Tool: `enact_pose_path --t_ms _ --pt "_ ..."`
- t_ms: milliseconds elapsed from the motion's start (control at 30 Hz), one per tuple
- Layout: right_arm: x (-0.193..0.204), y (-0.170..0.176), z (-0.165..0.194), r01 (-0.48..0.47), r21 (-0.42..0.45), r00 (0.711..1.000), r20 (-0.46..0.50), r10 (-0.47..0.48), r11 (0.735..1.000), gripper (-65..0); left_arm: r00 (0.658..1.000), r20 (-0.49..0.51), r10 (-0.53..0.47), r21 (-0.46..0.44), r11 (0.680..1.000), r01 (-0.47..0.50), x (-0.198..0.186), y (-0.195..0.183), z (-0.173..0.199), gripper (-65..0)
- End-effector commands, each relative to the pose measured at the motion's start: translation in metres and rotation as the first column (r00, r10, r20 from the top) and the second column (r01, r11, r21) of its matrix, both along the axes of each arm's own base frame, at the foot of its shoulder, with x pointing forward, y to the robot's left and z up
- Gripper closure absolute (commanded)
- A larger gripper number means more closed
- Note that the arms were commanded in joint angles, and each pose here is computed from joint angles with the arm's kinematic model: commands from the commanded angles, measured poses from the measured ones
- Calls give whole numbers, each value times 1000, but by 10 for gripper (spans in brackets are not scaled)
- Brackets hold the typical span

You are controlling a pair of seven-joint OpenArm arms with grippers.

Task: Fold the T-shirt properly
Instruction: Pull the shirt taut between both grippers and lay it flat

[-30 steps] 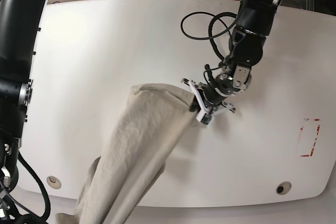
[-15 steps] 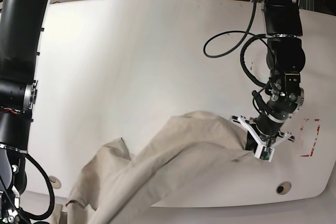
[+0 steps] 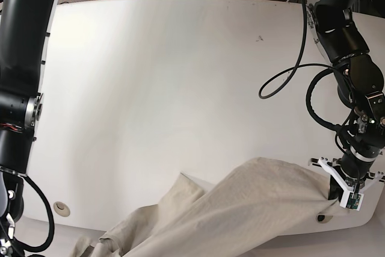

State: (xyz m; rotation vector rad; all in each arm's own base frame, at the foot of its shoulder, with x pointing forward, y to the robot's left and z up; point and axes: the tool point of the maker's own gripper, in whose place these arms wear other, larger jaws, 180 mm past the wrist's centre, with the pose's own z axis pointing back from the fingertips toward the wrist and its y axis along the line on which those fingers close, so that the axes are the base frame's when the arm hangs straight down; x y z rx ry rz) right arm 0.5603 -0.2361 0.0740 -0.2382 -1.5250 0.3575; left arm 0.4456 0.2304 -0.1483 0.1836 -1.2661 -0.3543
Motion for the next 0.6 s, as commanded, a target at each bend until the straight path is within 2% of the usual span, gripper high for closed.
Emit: enact_pose_path --t_ms 0,67,233,433,567 --pt "-15 -18 41 39 16 995 88 -40 999 0 999 47 -10 19 1000 9 -2 1 18 0" --pt "-24 -31 47 66 29 993 93 -69 997 0 1000 23 13 19 1000 -14 -10 11 9 0" --pt "-34 -39 -2 83 52 996 42 -85 995 0 998 -58 20 23 1000 -18 -28 18 -27 0" --pt "-56 -54 -81 133 71 988 -83 -127 989 0 989 -146 25 44 999 -18 -57 23 -65 0" --pt "-78 -47 -132 133 78 984 -131 -122 988 0 972 -233 4 60 998 11 -79 22 -98 0"
